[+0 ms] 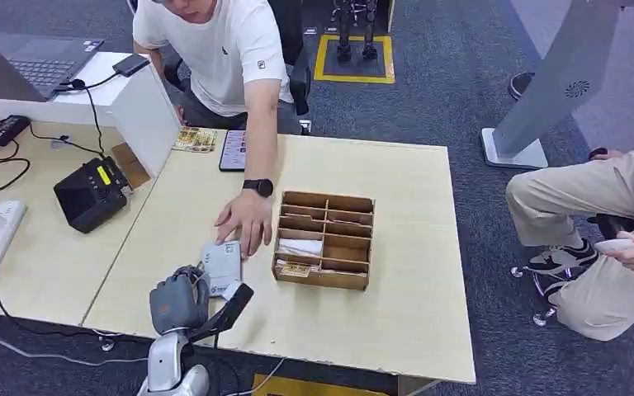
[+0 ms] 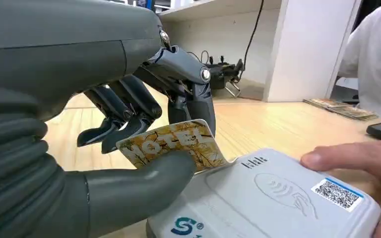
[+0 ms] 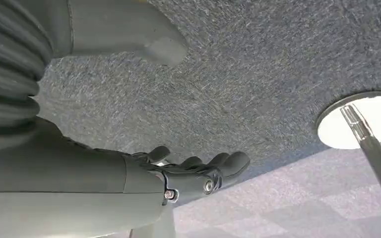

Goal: Pass the card to the sensor for recognition and then transmit it.

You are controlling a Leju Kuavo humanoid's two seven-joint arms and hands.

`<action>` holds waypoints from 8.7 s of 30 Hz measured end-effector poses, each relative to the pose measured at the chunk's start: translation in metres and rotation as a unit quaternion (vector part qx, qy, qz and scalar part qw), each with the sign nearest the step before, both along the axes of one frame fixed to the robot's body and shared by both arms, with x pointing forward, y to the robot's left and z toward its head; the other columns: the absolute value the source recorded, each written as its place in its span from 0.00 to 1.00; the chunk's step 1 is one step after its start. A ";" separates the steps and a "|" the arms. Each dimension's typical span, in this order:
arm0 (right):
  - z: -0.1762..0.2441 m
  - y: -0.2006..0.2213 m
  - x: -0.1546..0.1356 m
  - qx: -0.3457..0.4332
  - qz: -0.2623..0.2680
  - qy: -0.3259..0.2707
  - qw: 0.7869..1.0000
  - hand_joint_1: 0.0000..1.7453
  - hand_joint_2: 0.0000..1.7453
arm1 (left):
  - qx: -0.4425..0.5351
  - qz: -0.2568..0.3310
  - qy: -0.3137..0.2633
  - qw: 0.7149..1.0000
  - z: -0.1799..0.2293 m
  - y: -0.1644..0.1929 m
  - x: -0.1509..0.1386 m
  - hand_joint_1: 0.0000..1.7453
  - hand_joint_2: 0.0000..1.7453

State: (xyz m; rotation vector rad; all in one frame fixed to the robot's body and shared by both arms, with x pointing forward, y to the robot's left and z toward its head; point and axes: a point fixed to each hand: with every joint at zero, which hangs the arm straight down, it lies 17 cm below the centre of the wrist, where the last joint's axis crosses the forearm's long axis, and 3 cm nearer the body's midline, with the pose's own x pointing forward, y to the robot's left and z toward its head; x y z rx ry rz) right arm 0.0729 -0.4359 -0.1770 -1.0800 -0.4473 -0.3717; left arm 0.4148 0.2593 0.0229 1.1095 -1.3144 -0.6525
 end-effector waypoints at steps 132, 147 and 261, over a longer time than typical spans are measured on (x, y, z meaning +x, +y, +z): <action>-0.007 0.023 0.017 0.015 0.039 -0.017 0.999 0.00 1.00 | -0.453 -0.344 -0.255 0.782 0.248 -0.120 0.023 0.00 1.00; 0.000 0.017 0.024 -0.004 0.054 -0.032 0.998 0.00 1.00 | -0.379 -0.570 -0.219 0.696 0.246 -0.205 -0.099 0.00 1.00; -0.003 0.014 0.022 0.001 0.066 0.000 0.998 0.00 1.00 | 0.076 -0.416 -0.082 0.903 0.077 -0.289 -0.051 1.00 1.00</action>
